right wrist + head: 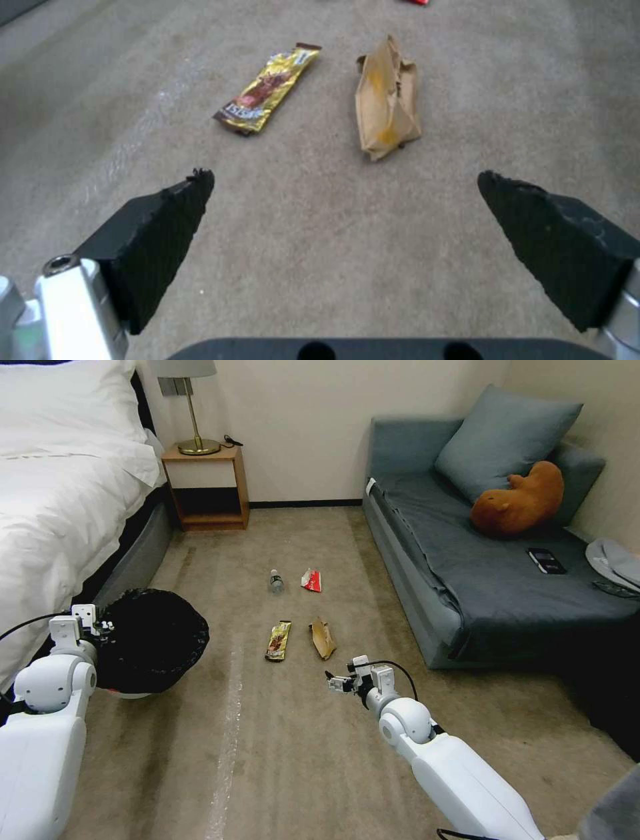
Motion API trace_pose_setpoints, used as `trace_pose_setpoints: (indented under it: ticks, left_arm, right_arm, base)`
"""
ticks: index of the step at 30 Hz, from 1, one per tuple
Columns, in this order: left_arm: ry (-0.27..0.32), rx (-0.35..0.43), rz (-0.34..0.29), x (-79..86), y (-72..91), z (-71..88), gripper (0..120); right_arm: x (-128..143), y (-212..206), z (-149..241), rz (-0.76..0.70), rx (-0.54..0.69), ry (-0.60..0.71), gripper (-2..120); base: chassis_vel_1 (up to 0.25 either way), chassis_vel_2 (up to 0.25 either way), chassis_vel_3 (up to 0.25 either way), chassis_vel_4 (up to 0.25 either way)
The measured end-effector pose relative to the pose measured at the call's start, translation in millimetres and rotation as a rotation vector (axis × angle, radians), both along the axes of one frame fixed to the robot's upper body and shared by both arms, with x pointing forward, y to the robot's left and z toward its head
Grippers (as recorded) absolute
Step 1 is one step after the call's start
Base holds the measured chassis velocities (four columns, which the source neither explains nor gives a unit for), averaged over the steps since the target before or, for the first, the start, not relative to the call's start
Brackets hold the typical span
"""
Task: Pick up the trash bin, then pick up the garbage on the floor and place it into the trash bin.
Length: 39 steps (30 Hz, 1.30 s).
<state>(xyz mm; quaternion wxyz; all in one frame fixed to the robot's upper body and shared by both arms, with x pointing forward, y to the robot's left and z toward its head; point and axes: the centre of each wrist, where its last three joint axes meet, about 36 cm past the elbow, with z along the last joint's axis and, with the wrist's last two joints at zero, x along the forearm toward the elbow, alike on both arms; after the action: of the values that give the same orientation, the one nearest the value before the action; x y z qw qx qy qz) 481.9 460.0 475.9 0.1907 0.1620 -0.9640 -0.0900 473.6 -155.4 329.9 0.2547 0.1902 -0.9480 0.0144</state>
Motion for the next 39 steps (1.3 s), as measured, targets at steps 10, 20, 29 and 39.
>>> trace_pose_setpoints:
  ticks: [10,20,29,39]
  left_arm:
    - [0.009,0.006,-0.003,1.2,0.2,-2.4,7]
    - [0.012,0.008,-0.004,1.3,1.9,-2.5,7]
    - [0.016,0.010,-0.002,0.9,4.2,-3.3,7]
    - [0.017,0.013,-0.004,1.6,4.1,-3.1,7]
  right_arm:
    - [-3,1,-3,0.004,-0.003,0.006,100]
    - [-4,5,-6,0.018,-0.005,0.010,100]
    - [-1,11,-7,0.031,-0.007,0.012,100]
    - [-2,11,-8,0.034,-0.008,0.011,100]
  base:
    - [-0.054,0.064,0.056,-0.054]
    - [-0.054,0.060,0.055,-0.053]
    - [-0.069,0.058,0.067,-0.059]
    - [-0.063,0.073,0.069,-0.071]
